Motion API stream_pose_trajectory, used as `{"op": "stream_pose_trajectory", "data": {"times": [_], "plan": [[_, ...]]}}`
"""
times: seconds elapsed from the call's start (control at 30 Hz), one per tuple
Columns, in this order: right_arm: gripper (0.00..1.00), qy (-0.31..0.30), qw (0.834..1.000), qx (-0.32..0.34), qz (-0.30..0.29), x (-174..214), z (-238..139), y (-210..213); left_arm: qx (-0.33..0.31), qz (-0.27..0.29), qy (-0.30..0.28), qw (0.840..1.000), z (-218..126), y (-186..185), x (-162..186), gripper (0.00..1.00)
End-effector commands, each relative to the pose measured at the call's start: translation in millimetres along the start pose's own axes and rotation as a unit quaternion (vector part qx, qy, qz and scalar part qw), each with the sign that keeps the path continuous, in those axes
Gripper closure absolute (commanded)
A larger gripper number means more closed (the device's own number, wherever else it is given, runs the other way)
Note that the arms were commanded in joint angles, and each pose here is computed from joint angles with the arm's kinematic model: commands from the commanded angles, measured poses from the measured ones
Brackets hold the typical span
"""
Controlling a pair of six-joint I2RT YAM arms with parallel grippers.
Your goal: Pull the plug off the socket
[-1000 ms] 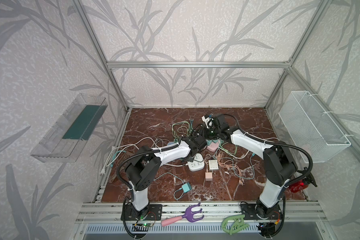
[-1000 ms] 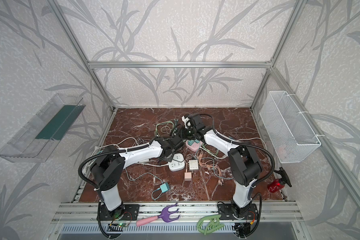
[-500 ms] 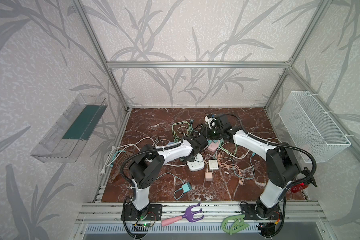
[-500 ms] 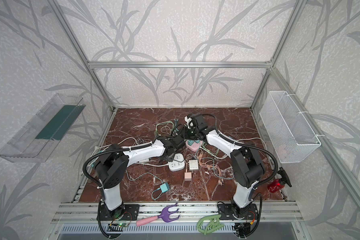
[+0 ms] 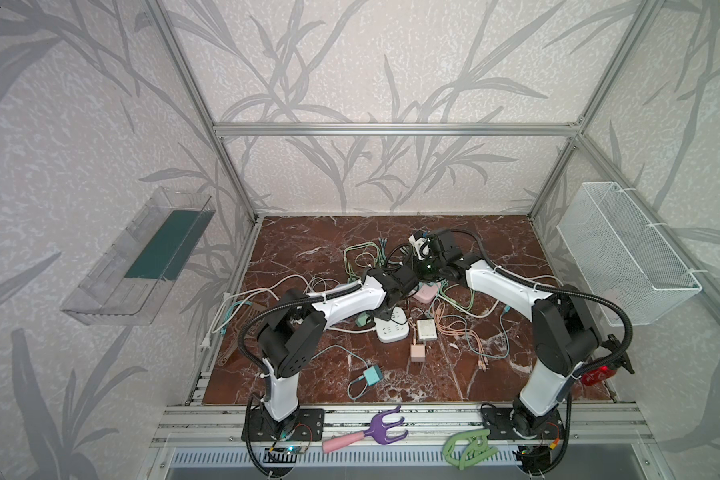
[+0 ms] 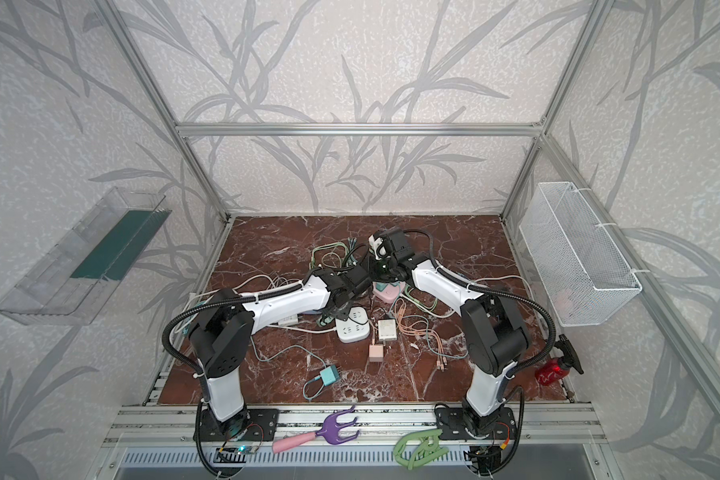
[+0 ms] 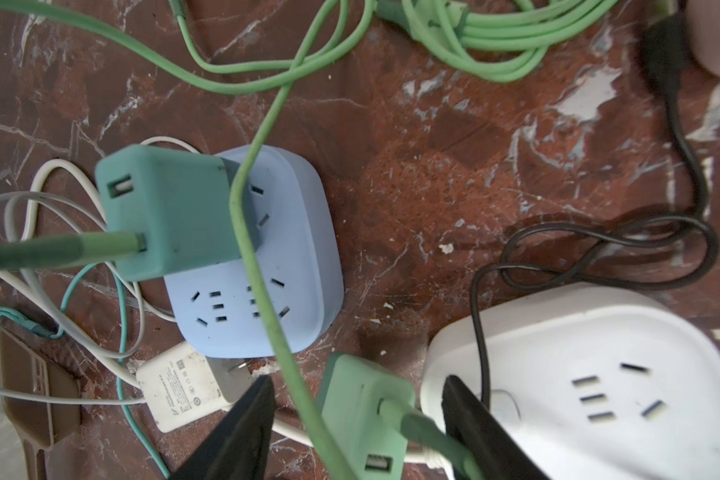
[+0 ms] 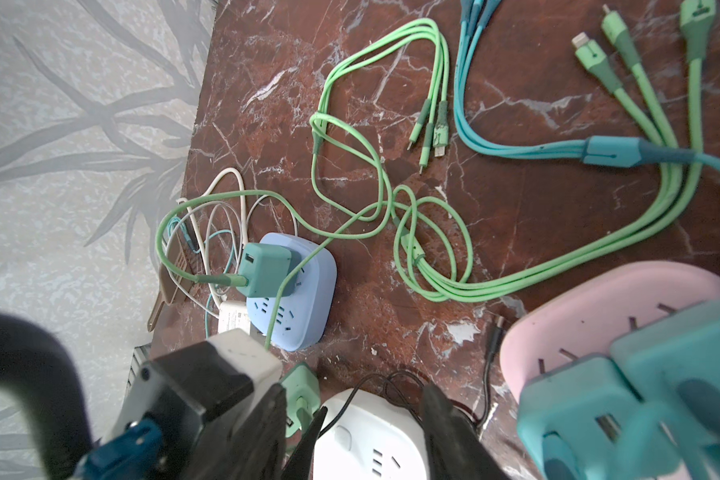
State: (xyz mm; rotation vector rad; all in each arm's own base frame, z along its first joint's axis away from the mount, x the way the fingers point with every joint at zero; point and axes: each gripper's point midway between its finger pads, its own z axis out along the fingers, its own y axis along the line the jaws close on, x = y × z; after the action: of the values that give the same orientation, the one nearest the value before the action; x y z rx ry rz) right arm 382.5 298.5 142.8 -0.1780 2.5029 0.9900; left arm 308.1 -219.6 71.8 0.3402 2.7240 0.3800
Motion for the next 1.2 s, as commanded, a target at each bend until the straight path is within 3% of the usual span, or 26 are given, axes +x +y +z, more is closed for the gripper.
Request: {"op": "stream_pose_trajectory", "data": {"times": [0.0, 0.33, 0.7, 1.0, 1.17], "plan": [[0.47, 0.005, 1.000, -0.006, -0.006, 0, -6, 6, 0.006, 0.002, 0.003, 1.000, -17, 4, -2, 0.34], [0.47, 0.013, 1.000, -0.011, -0.003, 5, -3, 6, 0.005, -0.015, 0.008, 1.000, -23, 19, -4, 0.33], [0.47, 0.023, 1.000, -0.007, -0.005, 11, -3, 3, 0.013, 0.000, 0.011, 1.000, -22, 18, -30, 0.42], [0.48, 0.026, 1.000, -0.003, -0.003, 15, -3, 0, 0.032, -0.019, 0.003, 0.999, -24, 20, -32, 0.42], [0.48, 0.026, 1.000, -0.006, -0.008, 17, -3, 1, 0.039, -0.035, -0.023, 0.998, -35, 26, -35, 0.36]]}}
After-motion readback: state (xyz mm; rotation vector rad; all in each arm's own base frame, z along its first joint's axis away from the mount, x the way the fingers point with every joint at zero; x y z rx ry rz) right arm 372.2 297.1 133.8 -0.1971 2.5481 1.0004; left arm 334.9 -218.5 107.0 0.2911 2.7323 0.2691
